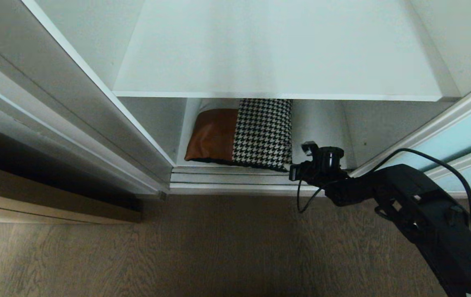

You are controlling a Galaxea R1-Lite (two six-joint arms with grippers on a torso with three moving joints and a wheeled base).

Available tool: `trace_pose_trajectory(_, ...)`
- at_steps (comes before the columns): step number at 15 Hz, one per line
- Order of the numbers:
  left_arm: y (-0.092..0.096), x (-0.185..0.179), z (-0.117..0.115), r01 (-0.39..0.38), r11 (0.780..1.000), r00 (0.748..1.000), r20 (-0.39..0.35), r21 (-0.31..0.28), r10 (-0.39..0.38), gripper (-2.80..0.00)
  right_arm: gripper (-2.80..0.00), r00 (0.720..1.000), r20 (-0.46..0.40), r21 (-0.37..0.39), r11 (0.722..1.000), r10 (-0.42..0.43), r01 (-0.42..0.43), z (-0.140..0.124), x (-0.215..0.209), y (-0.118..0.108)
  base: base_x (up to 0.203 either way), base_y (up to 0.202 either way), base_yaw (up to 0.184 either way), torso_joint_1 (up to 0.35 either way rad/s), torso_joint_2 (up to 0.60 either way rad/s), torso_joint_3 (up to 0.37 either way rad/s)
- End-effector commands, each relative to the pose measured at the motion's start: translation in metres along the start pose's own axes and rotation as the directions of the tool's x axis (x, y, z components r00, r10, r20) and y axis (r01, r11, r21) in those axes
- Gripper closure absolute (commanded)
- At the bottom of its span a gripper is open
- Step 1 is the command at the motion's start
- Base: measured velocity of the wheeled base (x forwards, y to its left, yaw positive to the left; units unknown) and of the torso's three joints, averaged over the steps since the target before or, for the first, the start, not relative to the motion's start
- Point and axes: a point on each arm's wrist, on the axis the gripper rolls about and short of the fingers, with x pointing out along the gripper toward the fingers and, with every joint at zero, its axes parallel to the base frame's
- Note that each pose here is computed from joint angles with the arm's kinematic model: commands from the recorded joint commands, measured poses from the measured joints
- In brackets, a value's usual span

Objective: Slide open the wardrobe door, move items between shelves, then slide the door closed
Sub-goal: Place the pillow on the higher shelf

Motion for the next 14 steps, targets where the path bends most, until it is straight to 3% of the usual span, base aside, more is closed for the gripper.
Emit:
trace_pose_trajectory(1, 0.0, 0.0, 0.0, 0.0, 1.0, 1.0, -0.002, 0.0, 0.0, 0.0, 0.0, 1.0, -0.023, 0.009, 1.0, -0.017, 0.017, 0.009, -0.015, -0.002, 0.0, 0.0, 0.0, 0.0, 0.0, 0.0)
trace_pose_trajectory(7, 0.0, 0.0, 0.0, 0.0, 1.0, 1.0, -0.001, 0.0, 0.0, 0.0, 0.0, 0.987, -0.146, 0.051, 0.995, -0.072, 0.08, 0.008, -0.066, -0.006, 0.0, 0.0, 0.0, 0.0, 0.0, 0.0)
trace_pose_trajectory(10, 0.0, 0.0, 0.0, 0.0, 1.0, 1.0, -0.002, 0.0, 0.0, 0.0, 0.0, 0.982, -0.131, 0.05, 0.988, -0.137, 0.144, 0.016, -0.071, -0.009, 0.0, 0.0, 0.0, 0.0, 0.0, 0.0)
trace_pose_trajectory(14, 0.0, 0.0, 0.0, 0.0, 1.0, 1.0, -0.001, 0.003, 0.0, 0.0, 0.0, 0.975, -0.15, 0.069, 0.982, -0.164, 0.176, 0.008, -0.07, -0.011, 0.0, 0.0, 0.0, 0.0, 0.0, 0.0)
